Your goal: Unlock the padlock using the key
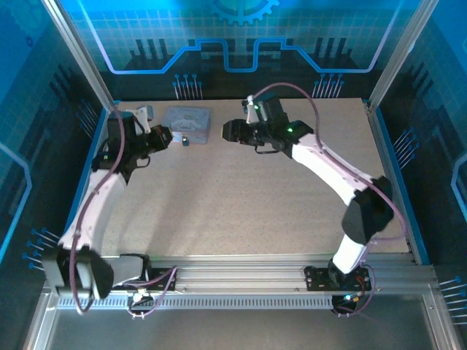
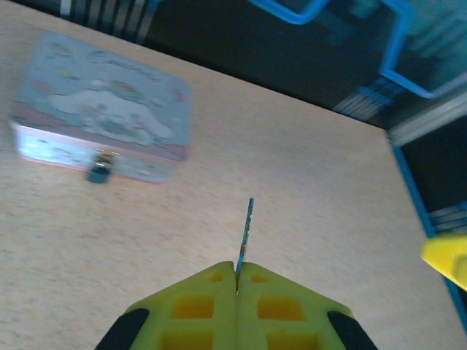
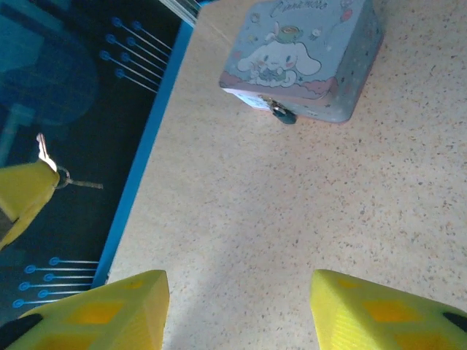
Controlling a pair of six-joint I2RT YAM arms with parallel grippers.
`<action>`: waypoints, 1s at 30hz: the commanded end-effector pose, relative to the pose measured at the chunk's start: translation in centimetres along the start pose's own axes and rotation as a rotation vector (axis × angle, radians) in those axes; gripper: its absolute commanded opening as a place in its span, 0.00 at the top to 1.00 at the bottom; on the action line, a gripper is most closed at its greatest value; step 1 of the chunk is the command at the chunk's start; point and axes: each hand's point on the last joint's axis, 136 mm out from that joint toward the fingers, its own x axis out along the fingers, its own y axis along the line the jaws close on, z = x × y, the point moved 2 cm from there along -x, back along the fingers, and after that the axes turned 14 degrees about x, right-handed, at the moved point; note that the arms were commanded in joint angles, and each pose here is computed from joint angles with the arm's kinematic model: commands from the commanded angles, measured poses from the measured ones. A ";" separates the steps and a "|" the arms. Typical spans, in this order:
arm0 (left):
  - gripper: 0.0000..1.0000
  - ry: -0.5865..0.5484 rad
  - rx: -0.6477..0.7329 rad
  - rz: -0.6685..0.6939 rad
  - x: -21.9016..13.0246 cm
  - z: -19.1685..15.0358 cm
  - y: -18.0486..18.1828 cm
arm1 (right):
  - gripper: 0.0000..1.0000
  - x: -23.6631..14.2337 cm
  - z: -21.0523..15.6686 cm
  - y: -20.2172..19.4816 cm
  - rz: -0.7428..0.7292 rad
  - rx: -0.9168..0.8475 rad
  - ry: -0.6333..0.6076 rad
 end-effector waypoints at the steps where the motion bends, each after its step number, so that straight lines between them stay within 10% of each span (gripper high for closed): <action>1: 1.00 0.045 -0.021 0.129 2.6 1.1 4.2 | 0.45 3.0 1.0 -1.3 -0.066 0.050 0.035; 17: 1.00 0.325 -0.070 0.410 13.9 1.2 16.6 | 0.40 18.1 5.1 -7.5 -0.160 0.286 0.085; 30: 1.00 0.476 -0.114 0.305 18.4 -1.9 18.5 | 0.31 22.3 6.4 -8.4 -0.044 0.283 0.009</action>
